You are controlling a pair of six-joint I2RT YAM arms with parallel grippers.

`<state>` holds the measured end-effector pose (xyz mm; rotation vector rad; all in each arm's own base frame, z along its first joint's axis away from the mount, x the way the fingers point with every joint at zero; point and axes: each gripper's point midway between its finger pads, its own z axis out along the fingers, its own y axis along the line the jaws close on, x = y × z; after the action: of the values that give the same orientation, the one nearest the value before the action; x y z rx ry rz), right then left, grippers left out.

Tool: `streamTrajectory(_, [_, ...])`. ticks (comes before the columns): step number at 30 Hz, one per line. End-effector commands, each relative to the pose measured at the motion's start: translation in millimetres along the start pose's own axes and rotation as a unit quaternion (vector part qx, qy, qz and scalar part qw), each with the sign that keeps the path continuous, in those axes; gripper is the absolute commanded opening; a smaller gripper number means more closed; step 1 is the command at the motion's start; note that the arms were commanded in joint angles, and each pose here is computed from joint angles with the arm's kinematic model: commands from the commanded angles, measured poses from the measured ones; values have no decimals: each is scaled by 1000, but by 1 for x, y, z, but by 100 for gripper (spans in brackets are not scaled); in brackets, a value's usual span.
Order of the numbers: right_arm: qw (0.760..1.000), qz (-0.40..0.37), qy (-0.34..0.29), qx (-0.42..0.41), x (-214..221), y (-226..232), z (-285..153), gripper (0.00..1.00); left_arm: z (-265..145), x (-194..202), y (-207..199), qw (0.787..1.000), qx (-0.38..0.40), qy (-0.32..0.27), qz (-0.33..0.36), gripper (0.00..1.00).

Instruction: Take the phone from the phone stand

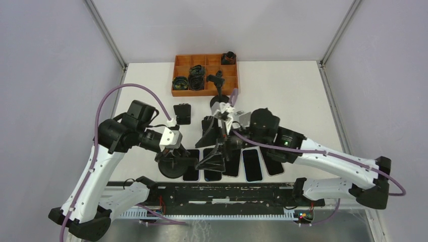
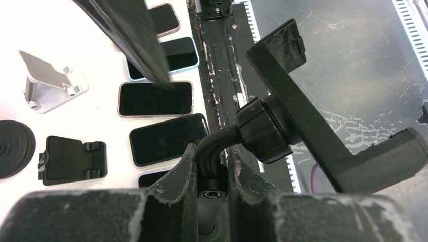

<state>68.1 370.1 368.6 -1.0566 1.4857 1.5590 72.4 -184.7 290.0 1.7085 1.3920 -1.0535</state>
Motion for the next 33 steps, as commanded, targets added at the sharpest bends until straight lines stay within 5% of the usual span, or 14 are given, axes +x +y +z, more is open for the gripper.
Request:
streamTrajectory(1, [998,-29,11,-59,-9,31,28,91,0,-11,6,999,-5,-18,32,2])
streamTrajectory(6, [997,-10,41,-68,0,33,46,80,1,-6,8,999,-8,-9,37,2])
streamTrajectory(11, [996,8,66,-64,15,27,54,56,1,-3,10,999,-10,-3,39,2])
streamTrajectory(18, [998,-33,47,-19,5,13,49,1,1,-2,10,999,-10,-2,31,4])
streamTrajectory(20, [998,-52,27,-3,-4,10,44,0,1,-2,11,1000,-14,-2,24,19])
streamTrajectory(23, [998,-69,-1,11,-21,8,32,0,0,-3,15,1000,-27,0,17,71])
streamTrajectory(26, [997,-70,-16,39,-34,-4,15,0,-2,-7,19,999,-45,-2,11,98])
streamTrajectory(33, [978,-69,16,195,-38,-81,-60,0,-9,-10,44,993,-114,5,-12,100])
